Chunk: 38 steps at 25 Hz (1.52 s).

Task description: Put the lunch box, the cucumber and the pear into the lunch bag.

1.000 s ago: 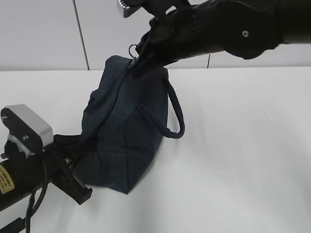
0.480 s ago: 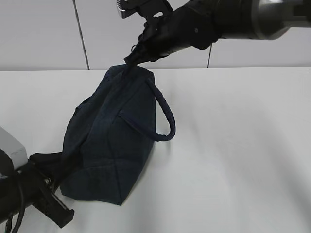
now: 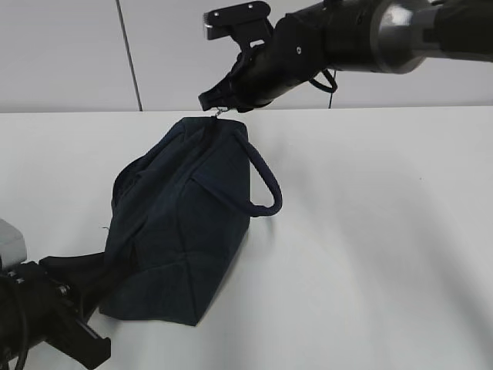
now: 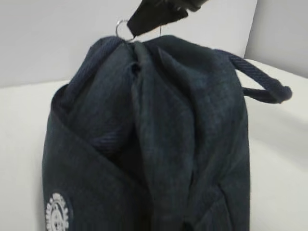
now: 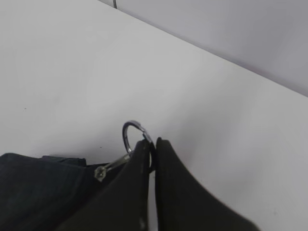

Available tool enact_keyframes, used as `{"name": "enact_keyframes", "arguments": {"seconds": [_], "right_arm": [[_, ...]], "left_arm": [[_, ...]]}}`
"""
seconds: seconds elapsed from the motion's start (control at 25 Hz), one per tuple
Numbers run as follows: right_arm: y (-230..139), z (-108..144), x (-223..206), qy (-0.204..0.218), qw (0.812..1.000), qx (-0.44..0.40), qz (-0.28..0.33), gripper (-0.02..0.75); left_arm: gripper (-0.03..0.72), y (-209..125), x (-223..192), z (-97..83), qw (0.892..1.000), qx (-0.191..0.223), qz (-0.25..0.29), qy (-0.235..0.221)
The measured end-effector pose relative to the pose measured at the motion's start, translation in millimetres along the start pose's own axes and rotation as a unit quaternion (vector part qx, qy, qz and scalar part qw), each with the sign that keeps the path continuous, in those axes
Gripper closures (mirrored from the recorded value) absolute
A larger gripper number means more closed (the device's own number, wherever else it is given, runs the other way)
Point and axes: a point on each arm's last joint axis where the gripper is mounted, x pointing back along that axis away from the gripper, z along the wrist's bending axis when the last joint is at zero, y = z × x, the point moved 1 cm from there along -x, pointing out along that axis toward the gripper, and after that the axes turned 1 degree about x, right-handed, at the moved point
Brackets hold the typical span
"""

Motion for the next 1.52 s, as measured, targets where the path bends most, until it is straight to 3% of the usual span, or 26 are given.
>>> {"name": "enact_keyframes", "arguments": {"seconds": [0.08,0.2,0.32,0.48,0.56,0.64,0.72,1.04,1.32,1.52], "right_arm": [[6,0,11,0.004,1.0,0.003,0.0,0.732],[11,3,23,0.023,1.0,0.004,0.005,0.732],[12,8,27,0.053,0.999,0.002,0.014,0.732],[10,15,29,0.096,0.995,0.007,0.025,0.732],[10,19,30,0.117,0.993,0.01,0.025,0.732],[10,22,31,0.132,0.991,0.014,0.025,0.732],[9,24,31,0.139,0.99,0.019,0.027,0.732],[9,26,31,0.145,0.989,0.023,0.029,0.732],[8,26,32,0.147,0.988,0.025,0.031,0.732],[8,27,32,0.149,0.988,0.025,0.033,0.732]], "left_arm": [[0.456,1,1,-2.5,0.999,0.033,-0.001,-0.012],[0.317,5,4,-8.0,0.998,0.05,0.0,-0.035],[0.272,14,11,-13.0,0.997,0.061,-0.012,-0.052],[0.284,50,19,-14.3,0.989,0.096,-0.098,-0.057],[0.29,71,13,-14.6,0.988,0.089,-0.111,-0.059],[0.293,90,3,-16.7,0.992,0.066,-0.083,-0.065],[0.294,110,-6,-13.6,0.995,0.069,-0.061,-0.048],[0.295,172,-36,12.1,0.993,0.071,0.045,0.085],[0.295,181,-64,35.4,0.982,0.103,0.084,0.136],[0.302,176,-74,40.3,0.976,0.121,0.103,0.145]]}}
